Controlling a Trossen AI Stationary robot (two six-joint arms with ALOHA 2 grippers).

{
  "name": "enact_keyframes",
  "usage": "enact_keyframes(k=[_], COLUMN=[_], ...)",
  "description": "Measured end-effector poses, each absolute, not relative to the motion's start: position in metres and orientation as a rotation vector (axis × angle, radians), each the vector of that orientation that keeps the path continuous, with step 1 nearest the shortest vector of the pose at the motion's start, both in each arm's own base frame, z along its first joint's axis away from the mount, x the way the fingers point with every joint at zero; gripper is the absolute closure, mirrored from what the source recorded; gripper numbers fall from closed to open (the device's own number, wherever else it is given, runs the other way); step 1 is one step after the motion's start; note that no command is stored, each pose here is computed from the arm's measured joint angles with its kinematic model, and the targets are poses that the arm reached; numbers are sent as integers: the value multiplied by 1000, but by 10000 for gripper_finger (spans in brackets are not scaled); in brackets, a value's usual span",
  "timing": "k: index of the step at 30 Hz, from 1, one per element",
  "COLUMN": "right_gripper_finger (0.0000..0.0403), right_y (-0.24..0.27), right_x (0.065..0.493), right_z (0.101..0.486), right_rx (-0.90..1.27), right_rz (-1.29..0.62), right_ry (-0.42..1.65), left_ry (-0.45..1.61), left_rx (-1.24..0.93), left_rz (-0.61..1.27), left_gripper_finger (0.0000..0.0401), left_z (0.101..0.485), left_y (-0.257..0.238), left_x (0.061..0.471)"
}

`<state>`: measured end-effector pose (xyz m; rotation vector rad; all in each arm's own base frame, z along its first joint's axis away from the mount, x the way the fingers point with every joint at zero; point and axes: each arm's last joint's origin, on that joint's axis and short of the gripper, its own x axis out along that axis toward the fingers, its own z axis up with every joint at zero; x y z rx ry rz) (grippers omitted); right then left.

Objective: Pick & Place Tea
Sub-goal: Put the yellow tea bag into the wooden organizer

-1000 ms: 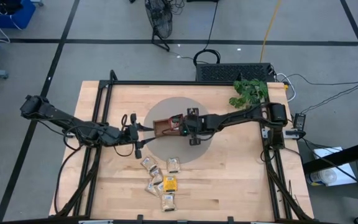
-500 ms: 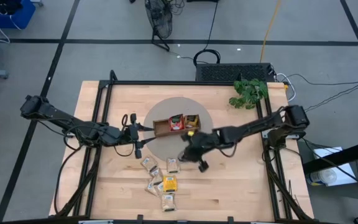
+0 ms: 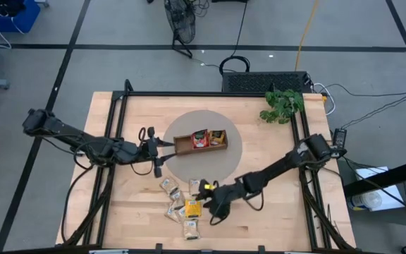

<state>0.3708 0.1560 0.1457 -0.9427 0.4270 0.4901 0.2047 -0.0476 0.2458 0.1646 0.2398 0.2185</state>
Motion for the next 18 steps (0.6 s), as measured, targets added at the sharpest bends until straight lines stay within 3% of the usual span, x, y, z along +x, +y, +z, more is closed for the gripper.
enact_keyframes(k=[8, 18], right_gripper_finger=[185, 206], right_y=[175, 170], right_x=[376, 384], right_z=[111, 100], right_rx=[-1128, -1200], right_rz=[607, 547], right_ry=[482, 451], left_ry=[255, 261], left_rx=[84, 52], left_rz=[268, 281], left_gripper_finger=[235, 235], left_z=[244, 243], left_y=[-39, -37], left_x=[206, 206])
